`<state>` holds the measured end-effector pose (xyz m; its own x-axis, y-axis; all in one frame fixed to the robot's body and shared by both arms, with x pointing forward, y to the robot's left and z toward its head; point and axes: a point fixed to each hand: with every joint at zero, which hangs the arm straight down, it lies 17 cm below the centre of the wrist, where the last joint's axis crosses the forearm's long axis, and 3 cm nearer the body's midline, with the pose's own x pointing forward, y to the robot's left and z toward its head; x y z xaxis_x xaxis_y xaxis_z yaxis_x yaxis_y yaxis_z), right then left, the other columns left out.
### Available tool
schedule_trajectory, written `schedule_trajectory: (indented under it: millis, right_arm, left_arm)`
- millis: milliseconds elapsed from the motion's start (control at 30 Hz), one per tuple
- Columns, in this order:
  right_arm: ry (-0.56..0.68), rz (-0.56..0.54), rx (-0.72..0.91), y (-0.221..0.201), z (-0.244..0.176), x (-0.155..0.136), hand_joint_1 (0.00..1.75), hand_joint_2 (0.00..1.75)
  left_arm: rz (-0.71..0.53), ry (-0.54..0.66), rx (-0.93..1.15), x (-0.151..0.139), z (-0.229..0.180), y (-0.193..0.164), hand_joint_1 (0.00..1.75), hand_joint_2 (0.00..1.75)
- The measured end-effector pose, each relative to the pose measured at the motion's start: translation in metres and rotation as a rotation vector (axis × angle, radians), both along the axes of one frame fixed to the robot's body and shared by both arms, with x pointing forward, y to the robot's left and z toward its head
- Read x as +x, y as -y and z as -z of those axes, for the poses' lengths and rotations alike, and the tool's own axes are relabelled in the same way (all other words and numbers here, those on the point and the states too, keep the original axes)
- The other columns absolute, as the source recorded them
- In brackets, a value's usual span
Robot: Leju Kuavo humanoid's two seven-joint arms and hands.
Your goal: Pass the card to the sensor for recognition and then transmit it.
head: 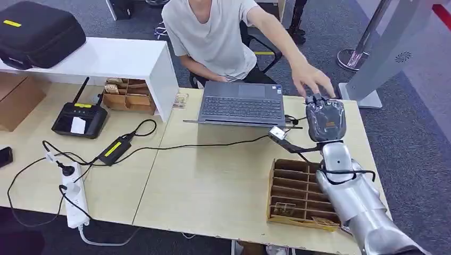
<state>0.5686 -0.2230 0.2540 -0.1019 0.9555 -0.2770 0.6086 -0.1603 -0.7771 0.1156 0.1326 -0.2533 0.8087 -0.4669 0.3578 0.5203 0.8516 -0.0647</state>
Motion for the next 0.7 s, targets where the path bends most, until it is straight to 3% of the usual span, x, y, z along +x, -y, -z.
schedule_trajectory:
  millis: [267,300,700]
  right_arm:
    - [-0.027,-0.038,-0.07,-0.022,0.008,0.007,1.75,1.75]
    - [-0.028,-0.044,-0.075,-0.026,0.009,0.007,0.0,1.75]
    - [-0.023,-0.06,-0.086,-0.035,0.004,0.009,0.0,1.75]
  left_arm:
    - [0.005,-0.002,-0.008,0.0,0.0,0.001,0.0,0.0]
    - [0.005,-0.003,-0.009,0.0,-0.001,0.001,0.0,1.75]
    - [0.017,-0.006,-0.023,0.001,-0.001,0.001,0.0,1.75]
